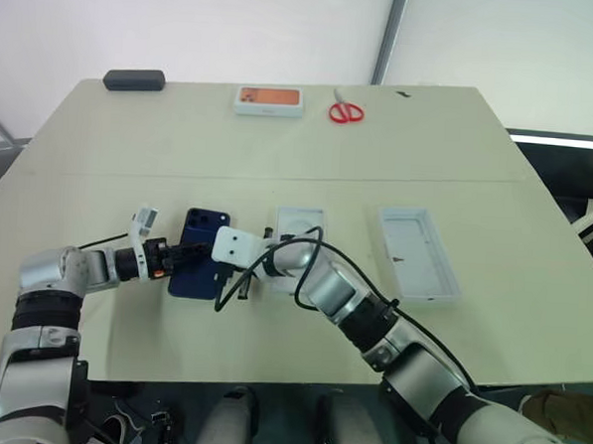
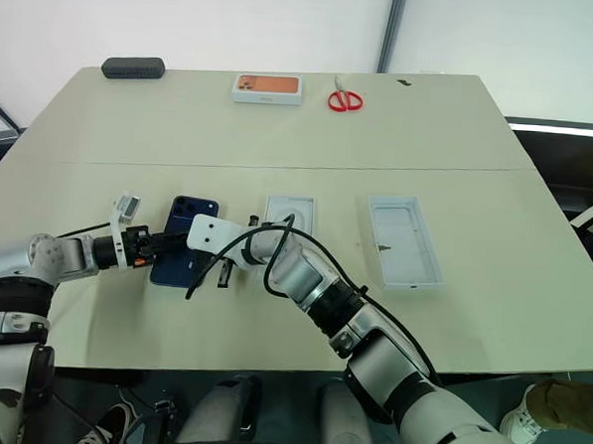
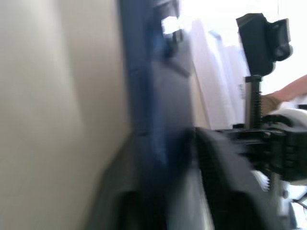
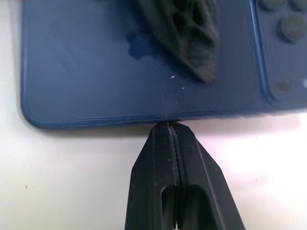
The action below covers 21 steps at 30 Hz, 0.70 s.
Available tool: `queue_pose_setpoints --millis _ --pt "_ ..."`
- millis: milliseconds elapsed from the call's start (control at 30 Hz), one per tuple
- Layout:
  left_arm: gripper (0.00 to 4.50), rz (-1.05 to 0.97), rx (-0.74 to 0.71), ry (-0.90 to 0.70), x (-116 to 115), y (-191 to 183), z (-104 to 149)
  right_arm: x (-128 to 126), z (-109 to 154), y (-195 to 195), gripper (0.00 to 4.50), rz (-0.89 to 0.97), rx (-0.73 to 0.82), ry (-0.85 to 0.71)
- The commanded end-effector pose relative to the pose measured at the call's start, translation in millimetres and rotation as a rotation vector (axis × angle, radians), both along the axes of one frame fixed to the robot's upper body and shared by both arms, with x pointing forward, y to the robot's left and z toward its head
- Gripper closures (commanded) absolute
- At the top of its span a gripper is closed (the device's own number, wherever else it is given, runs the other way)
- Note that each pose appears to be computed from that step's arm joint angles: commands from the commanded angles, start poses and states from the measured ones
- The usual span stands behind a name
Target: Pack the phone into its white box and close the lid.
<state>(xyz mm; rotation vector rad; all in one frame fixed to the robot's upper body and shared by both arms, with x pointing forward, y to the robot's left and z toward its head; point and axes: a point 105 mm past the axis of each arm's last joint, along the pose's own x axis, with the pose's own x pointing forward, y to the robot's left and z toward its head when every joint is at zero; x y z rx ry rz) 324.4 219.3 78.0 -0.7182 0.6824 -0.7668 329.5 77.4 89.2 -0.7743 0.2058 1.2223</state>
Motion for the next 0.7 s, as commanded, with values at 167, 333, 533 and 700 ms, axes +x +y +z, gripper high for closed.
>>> queue_pose_setpoints --millis 167,333,533,700 --pt "3.22 -0.019 0.003 0.054 -7 -7 -11 -2 1 1 4.50 0.006 -0.001 -0.015" --pt "3.22 0.003 -0.042 0.057 -6 -7 -5 -1 3 1 4.50 0.004 0.010 -0.010" --pt "3.22 0.013 -0.079 0.072 -11 -6 -3 1 25 -10 4.50 -0.003 0.107 0.025" --pt "3.22 0.013 -0.092 0.086 -15 -9 -6 3 18 -18 4.50 -0.011 0.073 0.019"
